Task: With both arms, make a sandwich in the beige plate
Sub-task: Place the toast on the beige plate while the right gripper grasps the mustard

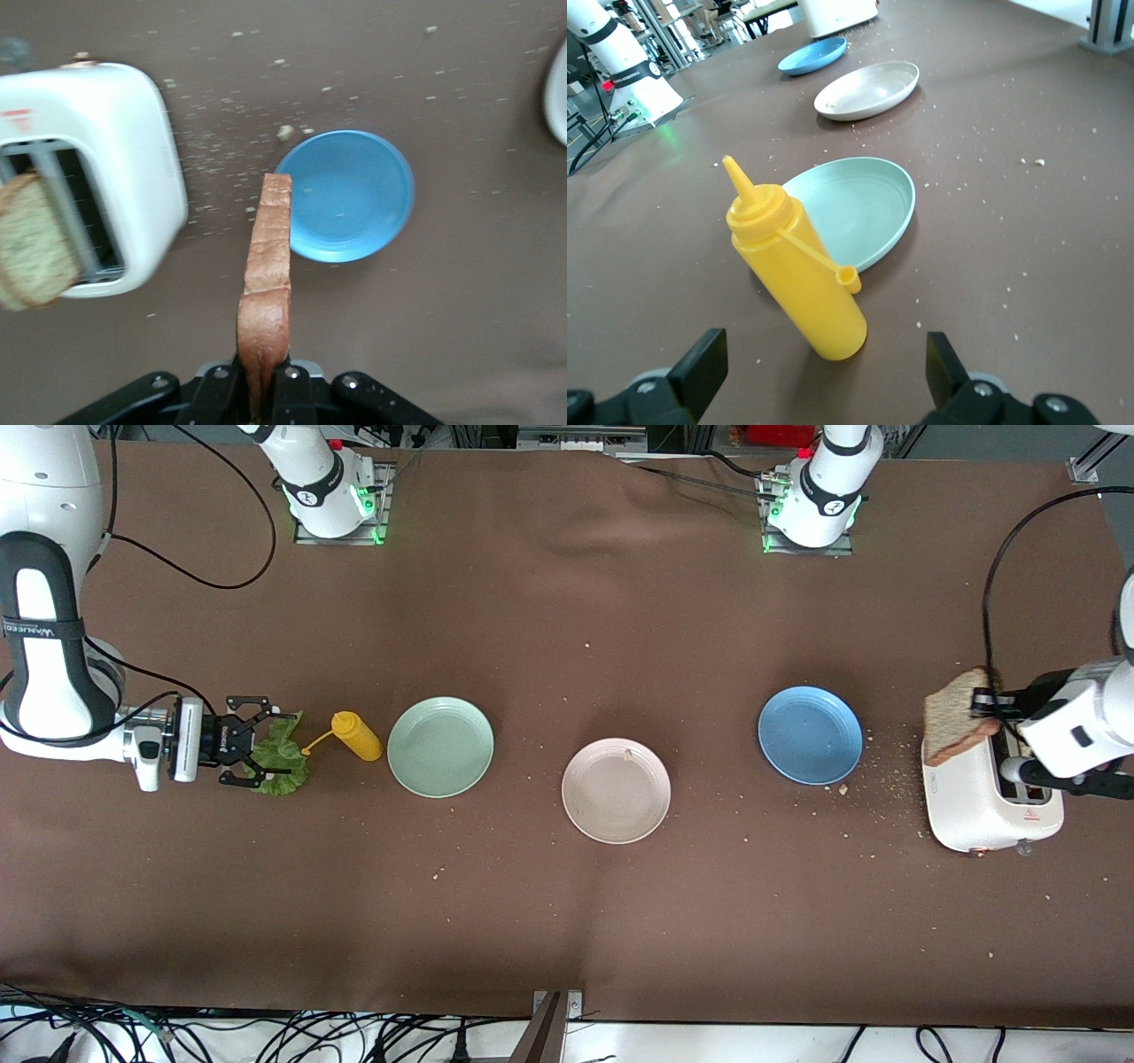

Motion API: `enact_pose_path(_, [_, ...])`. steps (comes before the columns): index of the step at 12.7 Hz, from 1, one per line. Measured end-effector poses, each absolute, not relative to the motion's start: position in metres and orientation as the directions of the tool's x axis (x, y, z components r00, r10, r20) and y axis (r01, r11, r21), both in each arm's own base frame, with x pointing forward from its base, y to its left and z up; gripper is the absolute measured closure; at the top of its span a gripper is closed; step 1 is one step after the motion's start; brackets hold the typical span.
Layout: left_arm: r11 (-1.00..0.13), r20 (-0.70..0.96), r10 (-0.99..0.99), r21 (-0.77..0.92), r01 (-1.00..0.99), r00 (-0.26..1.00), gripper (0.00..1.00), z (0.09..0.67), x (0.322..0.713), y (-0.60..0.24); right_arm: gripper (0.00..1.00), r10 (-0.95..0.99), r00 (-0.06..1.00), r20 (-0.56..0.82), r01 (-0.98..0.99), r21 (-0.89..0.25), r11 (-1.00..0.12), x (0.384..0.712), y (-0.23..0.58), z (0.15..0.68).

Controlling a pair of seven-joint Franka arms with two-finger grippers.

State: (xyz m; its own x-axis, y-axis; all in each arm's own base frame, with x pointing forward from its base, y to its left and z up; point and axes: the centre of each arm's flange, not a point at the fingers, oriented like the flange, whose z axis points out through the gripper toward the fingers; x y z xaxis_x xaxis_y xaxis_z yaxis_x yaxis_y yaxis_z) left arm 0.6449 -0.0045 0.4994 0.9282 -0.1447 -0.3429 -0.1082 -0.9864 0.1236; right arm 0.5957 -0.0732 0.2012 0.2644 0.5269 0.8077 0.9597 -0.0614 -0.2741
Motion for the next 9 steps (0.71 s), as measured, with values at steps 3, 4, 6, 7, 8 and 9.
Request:
enact_pose_path(3, [-0.897,-0.411,-0.162,0.441,0.04,0.897,0.92,0.444,0.657,-0.055,0.0,0.451,0.213,0.866,0.971,-0.238,-0.003,0.589,-0.062,0.176])
enact_pose_path(4, [-0.844,-0.436,-0.192,0.531,0.079,0.879,0.92,0.414,0.663,-0.074,0.0,0.42,0.201,0.885,0.975,-0.224,0.006,0.587,-0.059,0.164])
enact_pose_path(6, [-0.78,-0.437,-0.221,0.616,0.111,0.872,0.92,0.355,0.676,-0.132,0.0,0.366,0.186,0.912,0.978,-0.207,0.019,0.583,-0.047,0.142])
enact_pose_path(7, [-0.766,-0.417,-0.224,0.634,0.106,0.881,0.92,0.334,0.68,-0.166,0.0,0.35,0.183,0.919,0.978,-0.206,0.03,0.582,-0.037,0.135])
enact_pose_path(8, [-0.756,-0.4,-0.227,0.647,0.099,0.888,0.92,0.315,0.68,-0.203,0.0,0.333,0.179,0.926,0.978,-0.205,0.044,0.581,-0.027,0.13])
enact_pose_path(9, [-0.746,-0.385,-0.225,0.659,0.096,0.895,0.92,0.298,0.678,-0.235,0.0,0.312,0.175,0.934,0.977,-0.204,0.06,0.58,-0.019,0.128])
